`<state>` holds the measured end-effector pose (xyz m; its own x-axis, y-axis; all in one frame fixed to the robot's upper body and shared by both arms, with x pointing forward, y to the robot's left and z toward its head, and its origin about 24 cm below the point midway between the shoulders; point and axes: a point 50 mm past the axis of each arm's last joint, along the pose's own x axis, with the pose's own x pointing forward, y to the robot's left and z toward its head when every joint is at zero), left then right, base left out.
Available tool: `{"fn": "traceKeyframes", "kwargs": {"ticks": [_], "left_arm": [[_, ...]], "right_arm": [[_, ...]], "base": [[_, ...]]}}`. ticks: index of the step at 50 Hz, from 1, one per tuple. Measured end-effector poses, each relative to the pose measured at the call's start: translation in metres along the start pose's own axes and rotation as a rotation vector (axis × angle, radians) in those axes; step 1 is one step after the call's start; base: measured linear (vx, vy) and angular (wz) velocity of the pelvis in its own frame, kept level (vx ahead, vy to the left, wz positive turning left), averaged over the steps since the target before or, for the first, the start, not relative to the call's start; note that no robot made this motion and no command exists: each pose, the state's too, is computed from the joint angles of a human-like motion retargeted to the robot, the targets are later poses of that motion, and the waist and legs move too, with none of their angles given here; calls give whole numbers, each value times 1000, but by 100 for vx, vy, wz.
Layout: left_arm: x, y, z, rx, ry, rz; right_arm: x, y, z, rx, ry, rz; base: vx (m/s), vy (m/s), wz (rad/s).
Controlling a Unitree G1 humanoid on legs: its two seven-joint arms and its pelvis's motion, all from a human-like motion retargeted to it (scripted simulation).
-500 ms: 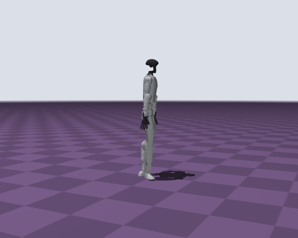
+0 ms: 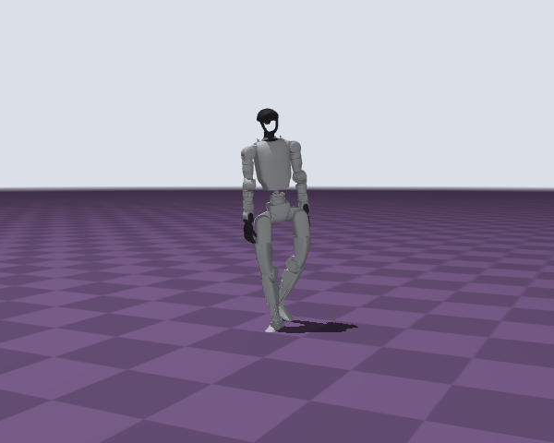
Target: Upper body actions
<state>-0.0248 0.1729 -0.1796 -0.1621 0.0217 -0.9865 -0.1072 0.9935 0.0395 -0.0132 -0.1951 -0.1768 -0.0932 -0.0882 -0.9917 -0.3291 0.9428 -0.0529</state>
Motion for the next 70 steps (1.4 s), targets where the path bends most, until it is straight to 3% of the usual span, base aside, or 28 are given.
{"fn": "traceKeyframes", "kwargs": {"ticks": [12, 22, 35, 46, 60, 70], "left_arm": [[-2, 10, 19, 69, -46, 11], [-9, 8, 59, 34, -206, -11], [-2, 6, 18, 40, -65, -29], [-1, 0, 7, -13, -9, -32], [-3, 21, 10, -18, -21, 1], [-5, 34, 0, -32, 40, 44]], "right_arm": [[-3, -17, 40, -56, -137, -57], [-2, -24, 10, -66, -25, -90], [1, 10, -11, 146, 21, 58], [1, 2, 13, -95, -49, 5], [-4, 4, 62, -184, -235, -15], [-1, -1, 35, -34, -136, -20]], "base": [[-14, 5, -204], [7, -2, -158], [27, 2, -56], [11, 5, -59], [-20, 6, -177], [-34, 9, -195]]}}
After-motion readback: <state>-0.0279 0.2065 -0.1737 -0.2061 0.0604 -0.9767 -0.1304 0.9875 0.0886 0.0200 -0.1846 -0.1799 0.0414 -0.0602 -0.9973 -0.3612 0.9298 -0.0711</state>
